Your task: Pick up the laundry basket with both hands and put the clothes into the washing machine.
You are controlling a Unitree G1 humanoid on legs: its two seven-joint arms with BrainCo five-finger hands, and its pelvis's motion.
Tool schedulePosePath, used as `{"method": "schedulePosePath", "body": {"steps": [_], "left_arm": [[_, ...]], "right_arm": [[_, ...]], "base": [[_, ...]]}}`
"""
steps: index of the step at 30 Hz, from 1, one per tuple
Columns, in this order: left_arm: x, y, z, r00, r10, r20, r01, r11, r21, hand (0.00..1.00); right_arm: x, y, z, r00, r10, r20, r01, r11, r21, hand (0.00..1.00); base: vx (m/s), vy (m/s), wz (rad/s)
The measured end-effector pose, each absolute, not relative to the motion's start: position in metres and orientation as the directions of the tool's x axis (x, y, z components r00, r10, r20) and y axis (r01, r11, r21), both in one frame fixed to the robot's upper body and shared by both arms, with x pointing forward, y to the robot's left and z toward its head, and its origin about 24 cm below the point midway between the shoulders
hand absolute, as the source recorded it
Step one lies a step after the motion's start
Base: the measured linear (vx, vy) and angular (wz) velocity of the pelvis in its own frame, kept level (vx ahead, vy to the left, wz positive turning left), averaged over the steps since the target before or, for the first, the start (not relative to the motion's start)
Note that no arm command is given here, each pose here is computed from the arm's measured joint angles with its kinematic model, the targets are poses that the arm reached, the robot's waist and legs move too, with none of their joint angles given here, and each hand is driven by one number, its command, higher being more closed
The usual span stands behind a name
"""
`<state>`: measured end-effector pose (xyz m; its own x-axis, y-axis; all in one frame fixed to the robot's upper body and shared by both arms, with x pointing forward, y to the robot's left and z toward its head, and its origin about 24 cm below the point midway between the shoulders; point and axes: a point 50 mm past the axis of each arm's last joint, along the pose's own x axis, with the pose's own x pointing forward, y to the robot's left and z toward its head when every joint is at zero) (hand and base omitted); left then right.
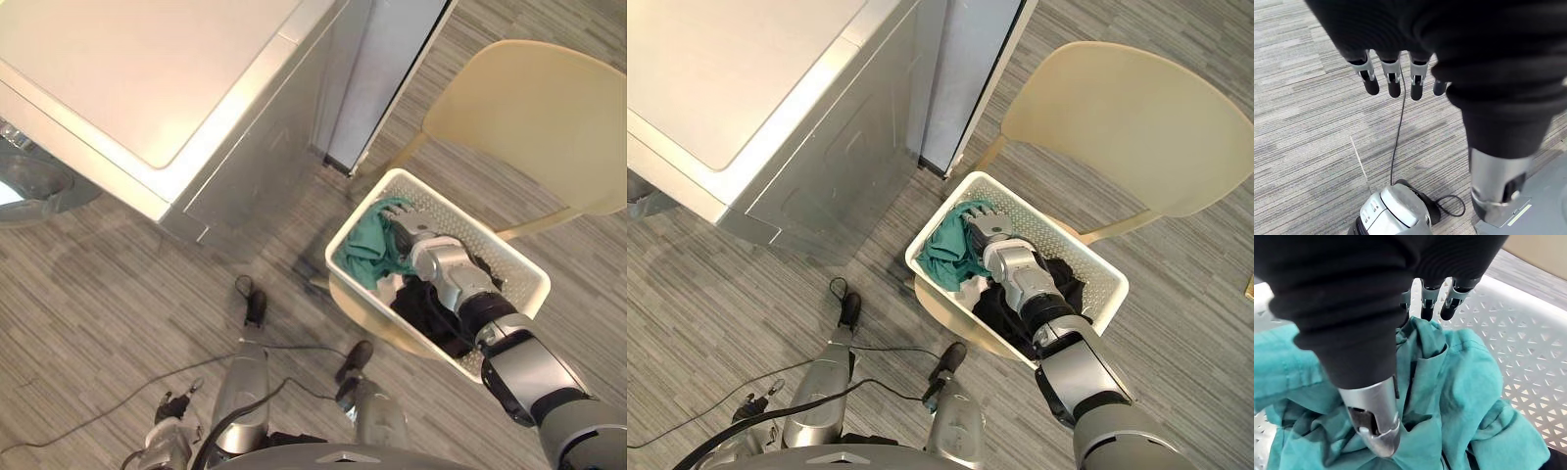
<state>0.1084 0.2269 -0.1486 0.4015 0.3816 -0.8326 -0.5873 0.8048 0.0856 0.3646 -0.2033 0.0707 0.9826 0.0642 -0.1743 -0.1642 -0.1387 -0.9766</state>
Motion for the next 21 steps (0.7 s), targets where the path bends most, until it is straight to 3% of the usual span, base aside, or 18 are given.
{"method": "schedulePosePath", "body": {"steps": [19, 20, 21], "left_arm": [[0.147, 0.208, -0.135, 0.532, 0.341, -0.775, -0.512, 0.859, 0.027, 0.00], [0.150, 0.206, -0.134, 0.542, 0.334, -0.771, -0.502, 0.864, 0.022, 0.00], [0.150, 0.206, -0.134, 0.543, 0.333, -0.771, -0.499, 0.866, 0.022, 0.00]], "right_arm": [[0.373, -0.222, 0.068, 0.983, -0.119, -0.137, -0.146, -0.069, -0.987, 0.00], [0.373, -0.224, 0.069, 0.981, -0.141, -0.133, -0.140, -0.039, -0.989, 1.00], [0.372, -0.223, 0.067, 0.979, -0.147, -0.139, -0.142, -0.013, -0.990, 1.00]], "base": [[-0.05, -0.029, 0.05], [-0.05, -0.047, 0.04], [-0.04, -0.048, 0.02]]}}
